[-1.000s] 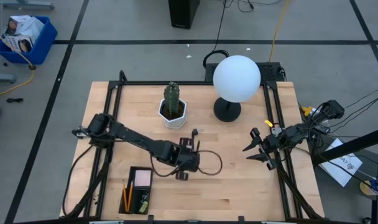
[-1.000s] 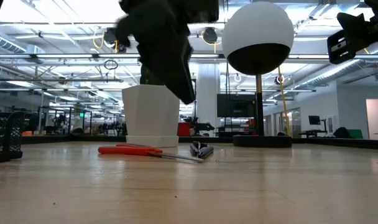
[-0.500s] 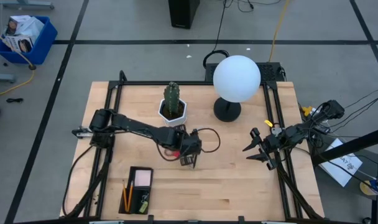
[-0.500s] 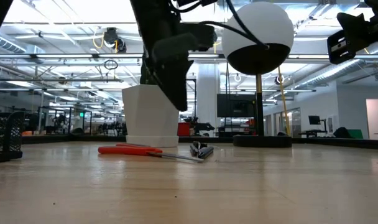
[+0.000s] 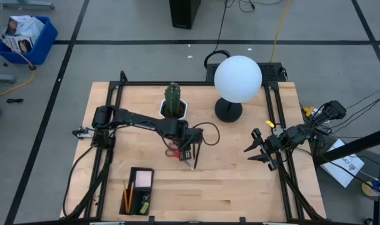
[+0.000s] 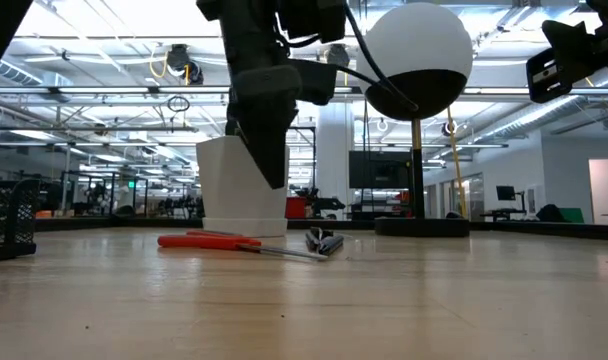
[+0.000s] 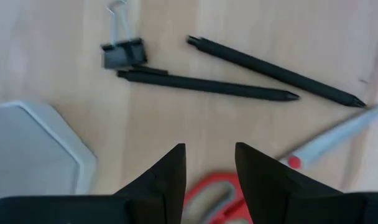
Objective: Pick and place office supplies into organizer
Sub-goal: Put the binder clip in the desk organizer
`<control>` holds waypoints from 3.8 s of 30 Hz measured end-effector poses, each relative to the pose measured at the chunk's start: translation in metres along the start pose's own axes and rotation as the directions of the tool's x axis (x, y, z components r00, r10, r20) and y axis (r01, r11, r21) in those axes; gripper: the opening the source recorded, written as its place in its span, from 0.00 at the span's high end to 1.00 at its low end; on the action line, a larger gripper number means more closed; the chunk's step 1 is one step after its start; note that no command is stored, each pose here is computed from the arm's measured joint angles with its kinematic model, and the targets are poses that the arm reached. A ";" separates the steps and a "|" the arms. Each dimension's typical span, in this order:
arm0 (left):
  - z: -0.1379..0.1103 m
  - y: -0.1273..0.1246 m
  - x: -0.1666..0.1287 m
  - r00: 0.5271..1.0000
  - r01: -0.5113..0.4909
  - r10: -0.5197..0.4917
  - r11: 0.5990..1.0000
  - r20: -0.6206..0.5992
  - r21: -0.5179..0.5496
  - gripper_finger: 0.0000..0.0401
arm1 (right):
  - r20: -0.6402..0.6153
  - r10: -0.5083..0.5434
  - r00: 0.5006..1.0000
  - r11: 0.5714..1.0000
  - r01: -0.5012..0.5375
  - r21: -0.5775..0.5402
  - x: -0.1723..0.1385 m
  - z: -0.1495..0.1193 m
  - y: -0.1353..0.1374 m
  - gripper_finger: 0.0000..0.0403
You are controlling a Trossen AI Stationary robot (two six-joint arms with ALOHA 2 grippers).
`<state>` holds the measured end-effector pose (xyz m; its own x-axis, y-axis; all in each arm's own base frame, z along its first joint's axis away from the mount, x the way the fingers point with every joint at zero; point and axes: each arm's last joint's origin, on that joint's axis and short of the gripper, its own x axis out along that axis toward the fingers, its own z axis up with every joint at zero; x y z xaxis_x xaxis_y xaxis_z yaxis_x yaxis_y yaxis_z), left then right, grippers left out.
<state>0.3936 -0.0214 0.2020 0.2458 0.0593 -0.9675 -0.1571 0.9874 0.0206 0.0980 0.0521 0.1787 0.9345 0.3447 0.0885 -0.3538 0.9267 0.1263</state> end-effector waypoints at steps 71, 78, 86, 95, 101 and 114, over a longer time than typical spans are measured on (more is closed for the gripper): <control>0.038 -0.005 -0.003 0.992 0.125 -0.123 0.988 0.019 -0.096 0.64 | -0.005 0.000 1.000 1.000 0.000 -0.001 0.000 -0.001 0.000 0.62; 0.056 -0.005 0.012 0.992 0.042 -0.045 0.999 -0.120 -0.024 0.48 | -0.005 0.000 1.000 1.000 0.000 -0.001 0.000 -0.001 0.000 0.62; 0.068 0.015 0.002 0.992 0.029 -0.028 1.000 -0.126 0.006 0.41 | -0.005 -0.001 1.000 1.000 0.001 -0.001 0.000 -0.001 0.000 0.62; 0.071 0.029 0.004 0.993 -0.016 0.015 1.000 -0.113 -0.006 0.30 | -0.006 -0.001 1.000 1.000 0.001 -0.001 0.000 -0.001 0.000 0.62; 0.072 0.034 0.005 0.994 -0.002 0.005 1.000 -0.105 0.020 0.15 | -0.006 0.000 1.000 1.000 0.000 -0.001 0.000 -0.001 0.000 0.62; 0.073 0.047 0.028 0.985 0.055 -0.044 0.996 -0.164 0.066 0.14 | -0.005 -0.001 1.000 1.000 0.001 -0.001 0.000 -0.001 0.000 0.62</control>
<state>0.4625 0.0375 0.1940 0.0920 -0.0092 -0.9957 -0.0800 0.9967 -0.0166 0.0983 0.0523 0.1782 0.9350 0.3446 0.0834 -0.3529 0.9272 0.1255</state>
